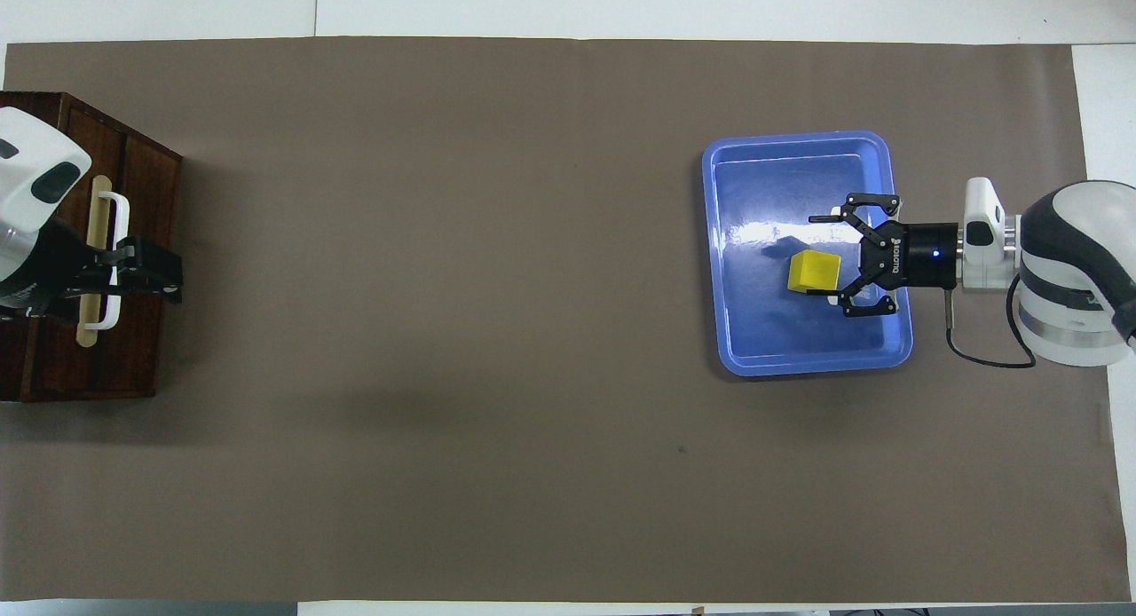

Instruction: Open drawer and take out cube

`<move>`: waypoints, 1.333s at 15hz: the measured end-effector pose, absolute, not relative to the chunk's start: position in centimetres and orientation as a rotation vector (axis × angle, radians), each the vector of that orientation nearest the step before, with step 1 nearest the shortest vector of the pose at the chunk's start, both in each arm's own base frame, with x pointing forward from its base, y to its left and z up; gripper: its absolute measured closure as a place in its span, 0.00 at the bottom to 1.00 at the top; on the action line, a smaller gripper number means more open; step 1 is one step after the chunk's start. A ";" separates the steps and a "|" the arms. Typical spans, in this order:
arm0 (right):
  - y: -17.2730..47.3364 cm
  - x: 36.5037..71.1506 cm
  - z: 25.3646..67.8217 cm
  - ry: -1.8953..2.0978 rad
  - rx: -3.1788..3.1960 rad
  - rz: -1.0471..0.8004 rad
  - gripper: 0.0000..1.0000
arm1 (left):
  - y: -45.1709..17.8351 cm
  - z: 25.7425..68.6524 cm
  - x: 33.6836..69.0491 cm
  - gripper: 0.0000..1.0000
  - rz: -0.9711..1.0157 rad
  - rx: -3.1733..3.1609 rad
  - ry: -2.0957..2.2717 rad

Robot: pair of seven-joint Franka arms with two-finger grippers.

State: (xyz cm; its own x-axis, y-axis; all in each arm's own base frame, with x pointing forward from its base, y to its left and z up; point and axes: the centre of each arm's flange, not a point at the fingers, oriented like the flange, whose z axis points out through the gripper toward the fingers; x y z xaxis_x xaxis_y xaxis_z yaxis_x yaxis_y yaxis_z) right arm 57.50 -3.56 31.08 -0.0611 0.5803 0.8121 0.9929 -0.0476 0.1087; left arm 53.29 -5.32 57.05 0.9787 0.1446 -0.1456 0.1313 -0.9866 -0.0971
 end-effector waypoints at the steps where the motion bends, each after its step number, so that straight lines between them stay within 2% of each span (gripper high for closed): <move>1: -3.1 57.7 33.5 -1.677 -1.699 -0.935 0.00 | -5.3 56.7 53.5 0.00 0.246 -3.037 -0.210; 6: -2.2 57.0 45.7 -1.580 -1.904 -0.641 0.00 | -5.3 57.0 54.2 0.00 0.255 -3.040 -0.200; 12: -2.9 57.7 53.0 -1.392 -2.259 -0.401 0.00 | -5.3 57.8 54.1 0.00 0.233 -3.044 -0.200; 16: -1.1 55.1 59.4 -1.248 -2.488 -0.263 0.00 | -5.2 58.6 53.9 0.00 0.210 -3.051 -0.163; 20: -1.8 52.4 63.4 -0.911 -2.732 -0.076 0.00 | -4.9 59.0 53.9 0.00 0.202 -3.058 -0.108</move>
